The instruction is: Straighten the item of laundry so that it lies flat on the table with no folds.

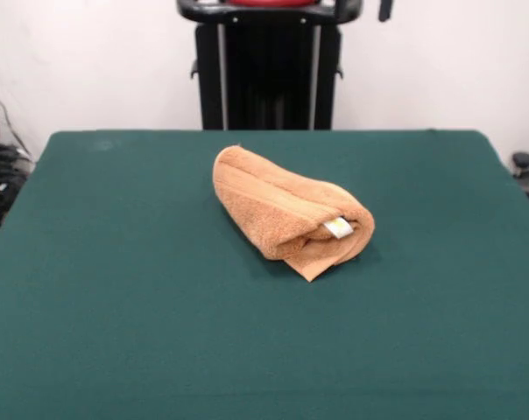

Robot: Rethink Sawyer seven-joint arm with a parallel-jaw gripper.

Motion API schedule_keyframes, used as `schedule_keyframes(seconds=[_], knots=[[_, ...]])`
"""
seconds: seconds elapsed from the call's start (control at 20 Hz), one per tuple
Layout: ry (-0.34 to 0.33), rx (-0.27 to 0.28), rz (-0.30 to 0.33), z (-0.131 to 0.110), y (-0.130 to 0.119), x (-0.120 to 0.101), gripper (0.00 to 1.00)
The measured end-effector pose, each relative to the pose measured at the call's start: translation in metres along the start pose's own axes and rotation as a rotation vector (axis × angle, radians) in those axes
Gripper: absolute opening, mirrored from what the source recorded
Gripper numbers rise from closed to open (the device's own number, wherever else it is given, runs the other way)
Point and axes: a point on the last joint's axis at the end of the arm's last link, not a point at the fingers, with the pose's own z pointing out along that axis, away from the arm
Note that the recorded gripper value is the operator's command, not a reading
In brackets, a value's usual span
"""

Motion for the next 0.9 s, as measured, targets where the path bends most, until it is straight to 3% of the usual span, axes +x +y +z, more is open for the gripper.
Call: schedule_keyframes(seconds=[0.45, 0.9], knots=[[-0.029, 0.033, 0.074, -0.008, -0.054, -0.001, 1.0], [-0.122, 0.031, 0.214, -0.017, -0.119, 0.003, 1.0]])
